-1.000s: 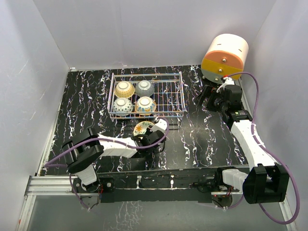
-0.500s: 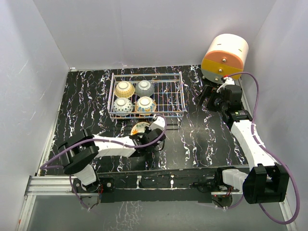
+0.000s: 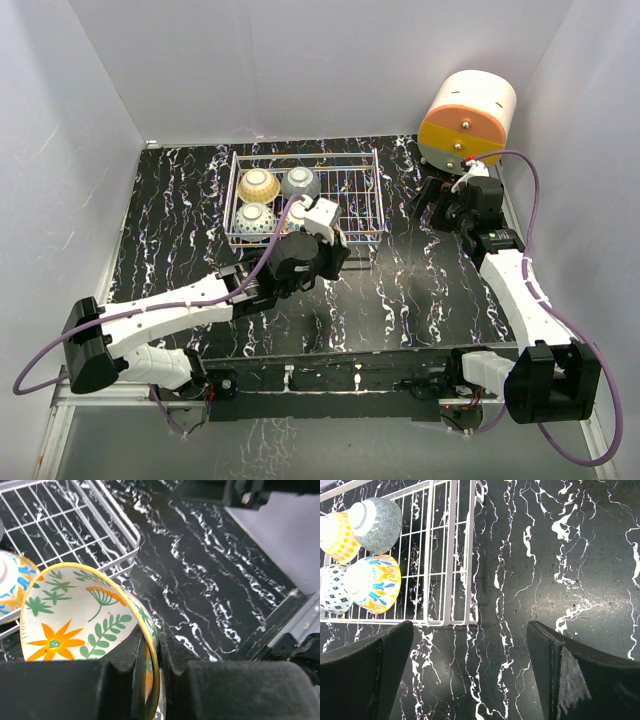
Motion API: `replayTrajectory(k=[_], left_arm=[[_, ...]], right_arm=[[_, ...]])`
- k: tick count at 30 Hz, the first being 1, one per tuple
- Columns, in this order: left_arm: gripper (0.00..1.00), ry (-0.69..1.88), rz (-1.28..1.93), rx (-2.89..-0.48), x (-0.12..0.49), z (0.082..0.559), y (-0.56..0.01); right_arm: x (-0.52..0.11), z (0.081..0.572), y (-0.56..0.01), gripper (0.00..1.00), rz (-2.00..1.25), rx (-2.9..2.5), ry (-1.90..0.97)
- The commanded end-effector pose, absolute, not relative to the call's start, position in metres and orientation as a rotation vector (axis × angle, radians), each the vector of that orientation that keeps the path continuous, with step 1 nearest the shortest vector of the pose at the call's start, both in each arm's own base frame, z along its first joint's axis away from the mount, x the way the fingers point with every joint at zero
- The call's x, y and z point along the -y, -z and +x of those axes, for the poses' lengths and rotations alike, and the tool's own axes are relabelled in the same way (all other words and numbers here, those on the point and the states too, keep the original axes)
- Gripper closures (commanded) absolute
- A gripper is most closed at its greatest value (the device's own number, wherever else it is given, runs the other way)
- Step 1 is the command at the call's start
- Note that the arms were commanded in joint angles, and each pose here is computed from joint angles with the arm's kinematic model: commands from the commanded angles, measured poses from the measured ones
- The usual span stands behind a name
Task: Load the bowls into the dish rack
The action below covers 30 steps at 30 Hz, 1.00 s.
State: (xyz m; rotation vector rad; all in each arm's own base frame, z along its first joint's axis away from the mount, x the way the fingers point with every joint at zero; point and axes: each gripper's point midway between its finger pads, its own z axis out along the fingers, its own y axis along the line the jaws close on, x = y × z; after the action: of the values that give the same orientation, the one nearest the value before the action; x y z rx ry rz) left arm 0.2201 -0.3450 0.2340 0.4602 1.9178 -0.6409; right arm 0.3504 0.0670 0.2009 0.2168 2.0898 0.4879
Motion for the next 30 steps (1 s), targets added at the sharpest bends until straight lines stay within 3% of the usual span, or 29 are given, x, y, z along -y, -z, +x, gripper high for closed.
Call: replayTrajectory(k=[1, 11, 18, 30], left_arm=[[1.00, 0.757, 0.441, -1.792, 0.357, 0.224, -0.287], [1.00, 1.035, 0.170, -1.682, 0.350, 0.330, -0.316], [1.00, 1.236, 0.149, -1.621, 0.386, 0.366, -0.324], [1.00, 1.486, -0.037, -1.668, 0.414, 0.422, -0.265]], right_arm=[[-0.061, 0.354, -0.221, 0.00, 0.225, -2.008, -0.475], [-0.066, 0.352, -0.213, 0.00, 0.217, -2.024, -0.504], [-0.063, 0.351, -0.212, 0.00, 0.217, -2.022, -0.489], [-0.061, 0.352, -0.204, 0.00, 0.216, -2.038, -0.487]])
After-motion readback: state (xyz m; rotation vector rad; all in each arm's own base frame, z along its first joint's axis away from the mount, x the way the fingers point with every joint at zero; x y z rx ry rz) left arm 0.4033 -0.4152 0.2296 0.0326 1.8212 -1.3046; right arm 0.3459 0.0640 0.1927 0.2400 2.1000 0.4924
